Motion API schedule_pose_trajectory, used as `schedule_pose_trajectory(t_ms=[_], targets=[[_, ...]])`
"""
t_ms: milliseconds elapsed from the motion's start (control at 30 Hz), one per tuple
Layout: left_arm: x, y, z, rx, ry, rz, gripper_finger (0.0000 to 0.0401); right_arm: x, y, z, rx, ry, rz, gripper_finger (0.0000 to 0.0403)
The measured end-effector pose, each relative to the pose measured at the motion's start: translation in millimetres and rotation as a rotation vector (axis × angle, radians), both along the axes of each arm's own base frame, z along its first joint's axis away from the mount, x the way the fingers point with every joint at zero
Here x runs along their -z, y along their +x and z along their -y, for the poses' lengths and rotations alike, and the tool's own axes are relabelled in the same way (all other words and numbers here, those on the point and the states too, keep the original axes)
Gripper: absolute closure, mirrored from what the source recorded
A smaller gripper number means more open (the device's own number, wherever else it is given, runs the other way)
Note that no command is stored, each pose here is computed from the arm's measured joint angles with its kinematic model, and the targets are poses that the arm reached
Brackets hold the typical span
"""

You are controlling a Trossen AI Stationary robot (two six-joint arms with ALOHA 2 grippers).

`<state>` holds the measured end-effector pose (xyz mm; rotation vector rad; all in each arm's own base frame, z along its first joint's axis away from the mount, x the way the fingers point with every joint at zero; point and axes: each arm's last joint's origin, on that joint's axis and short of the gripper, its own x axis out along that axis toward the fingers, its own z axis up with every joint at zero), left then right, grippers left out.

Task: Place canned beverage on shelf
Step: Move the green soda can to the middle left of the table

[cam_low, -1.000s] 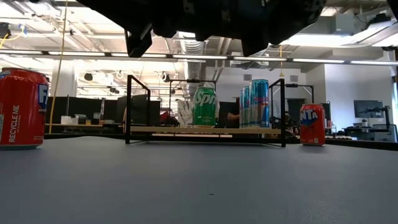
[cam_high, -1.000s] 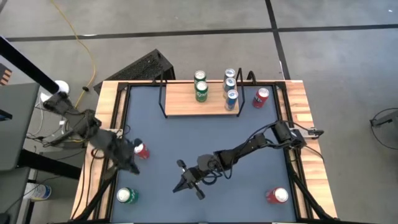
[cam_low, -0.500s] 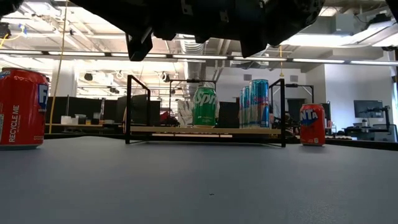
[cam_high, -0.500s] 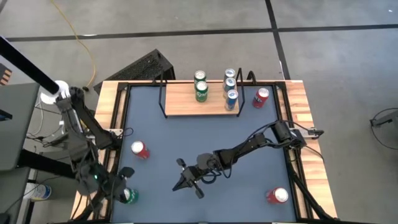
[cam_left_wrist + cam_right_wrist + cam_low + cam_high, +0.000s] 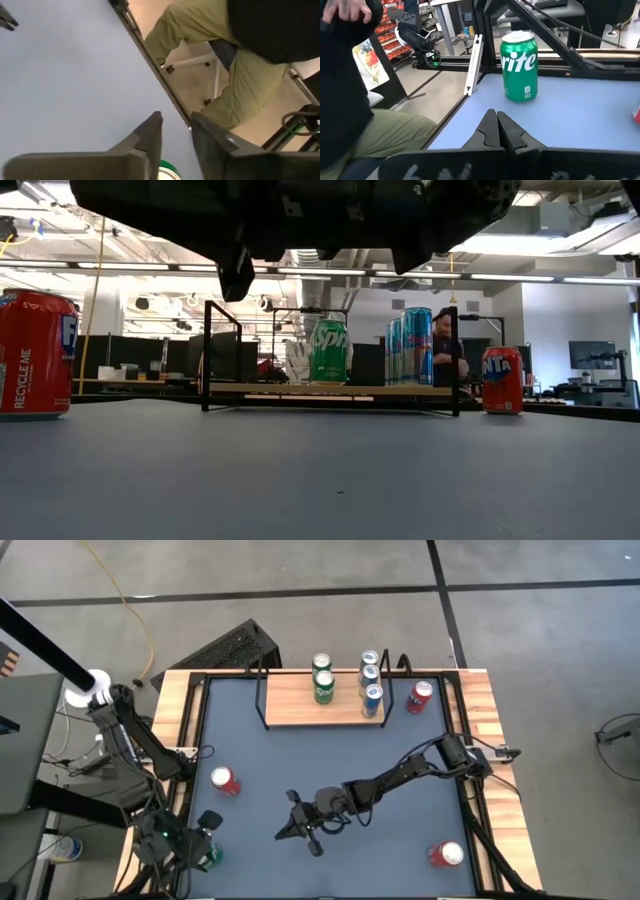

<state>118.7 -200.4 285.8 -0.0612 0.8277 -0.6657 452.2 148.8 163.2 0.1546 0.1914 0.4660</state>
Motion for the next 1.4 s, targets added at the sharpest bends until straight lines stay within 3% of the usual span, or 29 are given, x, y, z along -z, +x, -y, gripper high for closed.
schedule_pose_trajectory(t_ms=[167,367,533,733,1133,1400], targets=[[8.5,4.3,-5.2,-0.029,0.050,-0.082,0.0223,0.6,-1.8,-5.5,0.009,0.001,-0.008,0.0403],[7.1,15.6,-7.5,0.047,-0.004,-0.104,0.0151,0.5,-1.4,-4.3,0.015,0.001,-0.007,0.0403],[6.9,22.2,-12.3,0.086,-0.007,-0.103,0.0113,0.5,0.3,1.0,0.028,0.001,-0.007,0.0403],[9.3,24.1,-16.8,0.071,0.016,-0.130,0.0102,1.3,0.5,1.8,0.029,-0.003,-0.014,0.0403],[16.9,11.1,-18.9,0.021,0.038,-0.323,0.0101,2.1,1.8,6.4,0.029,-0.048,-0.001,0.0403],[19.0,2.1,-16.1,-0.018,0.068,-0.349,0.0101,2.2,2.2,7.6,0.029,-0.052,-0.001,0.0403]])
